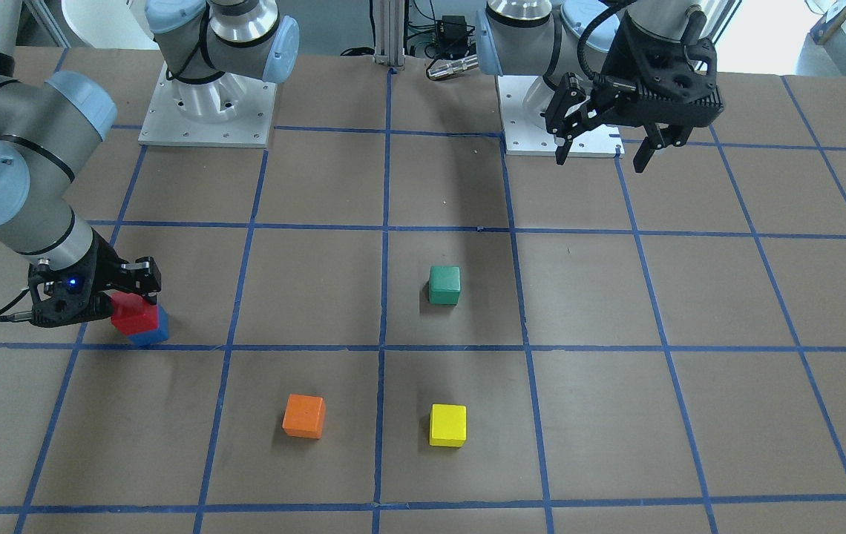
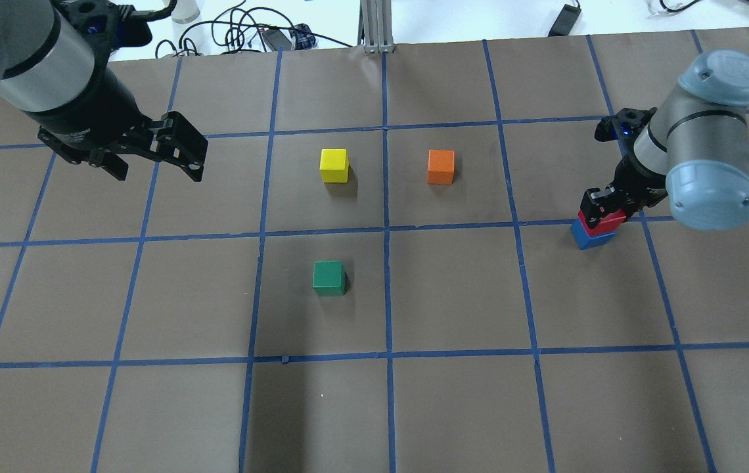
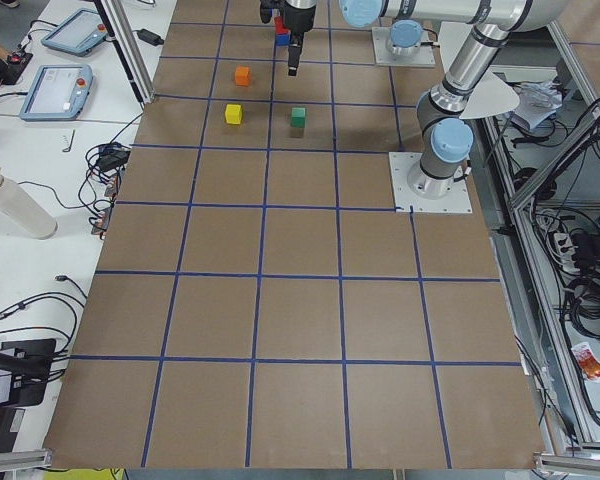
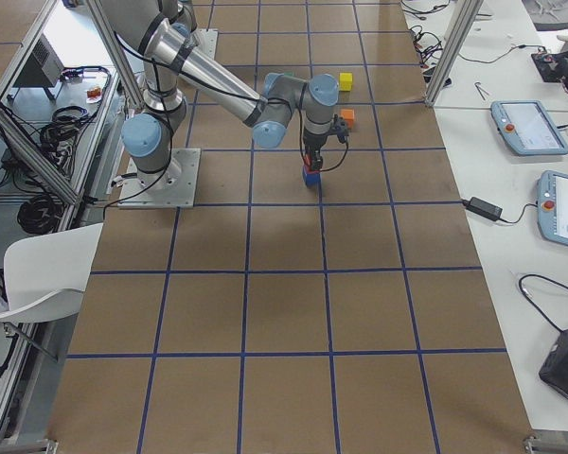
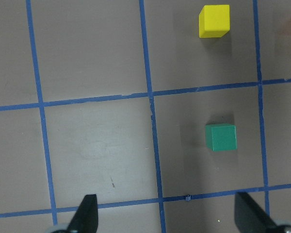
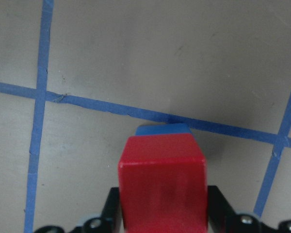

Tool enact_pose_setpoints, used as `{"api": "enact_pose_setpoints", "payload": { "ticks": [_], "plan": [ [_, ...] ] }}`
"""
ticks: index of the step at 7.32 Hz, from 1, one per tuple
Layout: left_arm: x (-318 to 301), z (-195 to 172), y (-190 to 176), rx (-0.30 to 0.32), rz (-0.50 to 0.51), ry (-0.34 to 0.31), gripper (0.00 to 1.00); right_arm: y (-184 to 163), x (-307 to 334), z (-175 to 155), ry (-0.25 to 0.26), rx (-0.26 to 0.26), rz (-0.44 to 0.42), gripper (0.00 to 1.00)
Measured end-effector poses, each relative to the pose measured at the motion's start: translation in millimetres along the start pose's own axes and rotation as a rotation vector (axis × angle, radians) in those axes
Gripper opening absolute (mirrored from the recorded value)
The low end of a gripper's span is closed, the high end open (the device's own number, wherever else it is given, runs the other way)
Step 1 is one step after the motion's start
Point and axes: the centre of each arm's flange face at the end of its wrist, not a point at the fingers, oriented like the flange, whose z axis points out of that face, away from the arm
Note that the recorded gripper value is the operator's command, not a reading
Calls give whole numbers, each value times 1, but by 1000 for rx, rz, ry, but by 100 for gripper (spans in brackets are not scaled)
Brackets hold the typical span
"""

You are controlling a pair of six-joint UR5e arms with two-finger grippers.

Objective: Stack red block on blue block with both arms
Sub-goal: 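Lower the red cube onto the blue cube with the right gripper, then open the right gripper and lift it off the red cube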

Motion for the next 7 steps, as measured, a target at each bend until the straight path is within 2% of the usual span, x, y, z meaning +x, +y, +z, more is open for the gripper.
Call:
{"api": "enact_pose_setpoints", "payload": {
  "ticks": [2,4,5,7],
  "plan": [
    [0,0,0,-1,0,-1,100,-1,1,0,1,-2,8,100],
    [0,-1,1,1,0,-2,100,-1,2,-13,12,-16,13,100],
    [0,-1,1,2,0,-2,100,0,1,-34,10,-34,13,100],
    [0,-1,0,1,-1,-2,100,-5,-1,-101,6,-43,11,100]
  ]
}}
